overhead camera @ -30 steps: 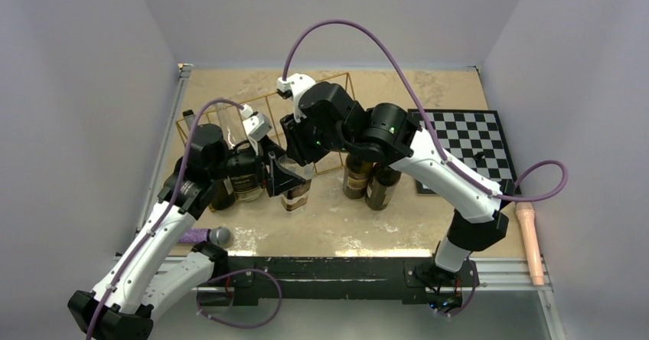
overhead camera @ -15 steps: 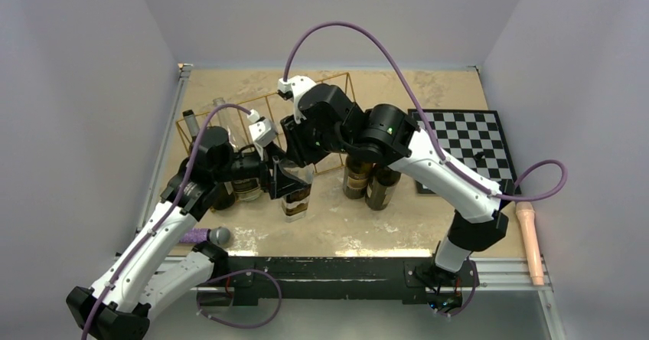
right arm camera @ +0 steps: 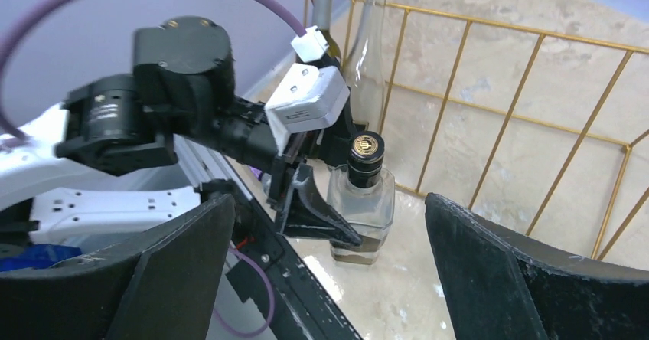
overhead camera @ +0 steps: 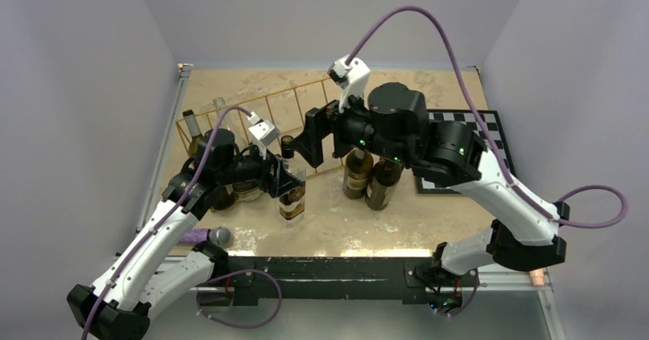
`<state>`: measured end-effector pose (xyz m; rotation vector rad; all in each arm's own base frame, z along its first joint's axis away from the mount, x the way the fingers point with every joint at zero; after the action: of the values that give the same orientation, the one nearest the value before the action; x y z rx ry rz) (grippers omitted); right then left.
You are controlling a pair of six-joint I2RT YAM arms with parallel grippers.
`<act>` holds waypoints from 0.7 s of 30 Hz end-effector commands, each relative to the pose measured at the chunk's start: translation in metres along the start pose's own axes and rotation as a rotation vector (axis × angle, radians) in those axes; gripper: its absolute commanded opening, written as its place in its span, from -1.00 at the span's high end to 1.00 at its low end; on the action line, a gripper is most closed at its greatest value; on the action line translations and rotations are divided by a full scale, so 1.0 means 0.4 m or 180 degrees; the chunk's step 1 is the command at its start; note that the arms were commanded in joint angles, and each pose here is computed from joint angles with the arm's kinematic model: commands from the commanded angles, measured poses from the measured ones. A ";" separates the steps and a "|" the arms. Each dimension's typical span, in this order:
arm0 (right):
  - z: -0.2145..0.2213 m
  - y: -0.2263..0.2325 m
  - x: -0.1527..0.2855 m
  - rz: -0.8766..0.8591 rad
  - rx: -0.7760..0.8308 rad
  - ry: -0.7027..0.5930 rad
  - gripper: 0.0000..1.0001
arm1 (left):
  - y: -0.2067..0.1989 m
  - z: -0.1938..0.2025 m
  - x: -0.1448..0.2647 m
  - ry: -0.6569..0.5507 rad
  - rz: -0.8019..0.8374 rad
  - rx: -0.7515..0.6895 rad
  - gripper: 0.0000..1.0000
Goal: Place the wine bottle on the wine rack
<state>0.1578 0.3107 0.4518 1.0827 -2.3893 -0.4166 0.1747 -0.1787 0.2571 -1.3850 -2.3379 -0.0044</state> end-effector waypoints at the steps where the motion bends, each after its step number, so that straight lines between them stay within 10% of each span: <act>1: -0.050 0.014 0.041 -0.0160 -0.0081 -0.0415 -0.97 | 0.016 -0.100 0.012 -0.0405 -0.0214 -0.0188 1.00; 21: 0.028 -0.067 0.129 -0.0009 0.0001 -0.0416 -0.97 | 0.204 -0.199 -0.021 -0.0566 -0.0295 -0.0334 1.00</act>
<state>0.1380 0.2613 0.4390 1.0966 -2.4600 -0.4630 0.2638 -0.1497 0.2500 -1.1095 -2.4398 0.0326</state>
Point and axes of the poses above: each gripper's point midway between its finger pads, its own x axis back along the fingers, its own y axis along the line the jaws close on, z = x × y, the point moved 4 cm from there along x, back along the fingers, and after that the axes turned 11 degrees about -x, right-handed, at the moved point
